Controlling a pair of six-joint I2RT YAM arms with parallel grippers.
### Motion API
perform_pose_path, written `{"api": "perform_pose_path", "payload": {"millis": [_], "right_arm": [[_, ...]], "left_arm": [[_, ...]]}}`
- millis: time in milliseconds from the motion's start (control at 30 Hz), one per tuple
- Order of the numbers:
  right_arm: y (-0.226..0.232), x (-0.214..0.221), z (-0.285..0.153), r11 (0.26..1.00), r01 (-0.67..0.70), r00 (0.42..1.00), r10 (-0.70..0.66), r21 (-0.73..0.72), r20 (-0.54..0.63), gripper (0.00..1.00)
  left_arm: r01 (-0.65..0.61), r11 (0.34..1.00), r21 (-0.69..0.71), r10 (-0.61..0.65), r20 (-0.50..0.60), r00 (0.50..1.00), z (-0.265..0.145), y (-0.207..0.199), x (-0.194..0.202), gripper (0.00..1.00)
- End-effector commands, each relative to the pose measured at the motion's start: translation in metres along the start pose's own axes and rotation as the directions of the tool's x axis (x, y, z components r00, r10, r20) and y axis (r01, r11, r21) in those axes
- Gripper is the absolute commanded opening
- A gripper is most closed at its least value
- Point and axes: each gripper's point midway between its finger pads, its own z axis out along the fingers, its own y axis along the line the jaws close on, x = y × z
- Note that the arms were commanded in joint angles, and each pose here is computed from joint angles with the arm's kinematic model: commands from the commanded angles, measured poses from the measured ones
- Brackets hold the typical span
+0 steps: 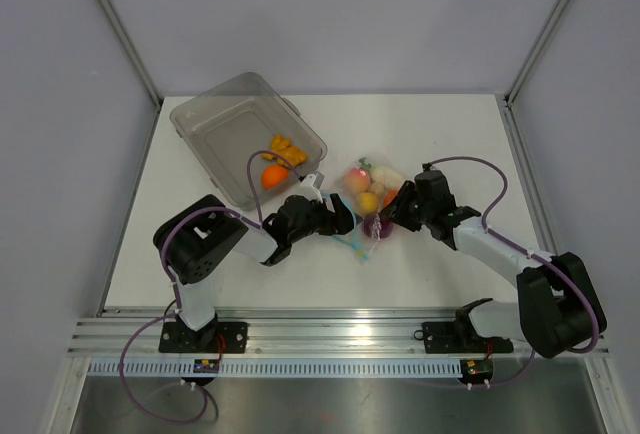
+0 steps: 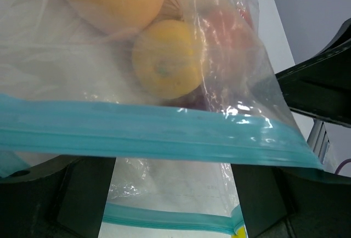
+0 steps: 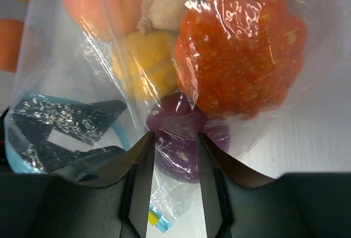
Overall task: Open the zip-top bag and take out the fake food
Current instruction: Pick up the fake fruit from the zipper food storage bag.
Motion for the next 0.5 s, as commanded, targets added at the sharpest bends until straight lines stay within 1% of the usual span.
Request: {"api": "perform_pose_path", "payload": {"millis": [0,200,300,467], "right_arm": [[0.016,-0.010,0.001,1.000,0.007,1.000,-0.007,-0.025,0.023,0.43],[0.005,-0.015,-0.005,1.000,0.011,0.998,-0.012,0.027,0.066,0.43],[0.002,-0.011,0.000,0.999,0.004,0.999,-0.006,0.037,0.046,0.43],[-0.002,-0.003,0.012,0.999,-0.007,1.000,0.006,0.051,0.004,0.41]], "left_arm": [[-0.036,0.996,0.086,0.030,0.070,0.997,-0.003,-0.025,-0.019,0.82],[-0.028,0.996,0.082,0.023,0.064,0.998,-0.003,-0.023,-0.017,0.87],[-0.018,0.996,0.082,0.014,0.056,0.998,-0.002,-0.023,-0.016,0.89],[-0.017,0.997,0.073,0.013,0.062,0.998,-0.004,-0.022,-0.017,0.98]]}}
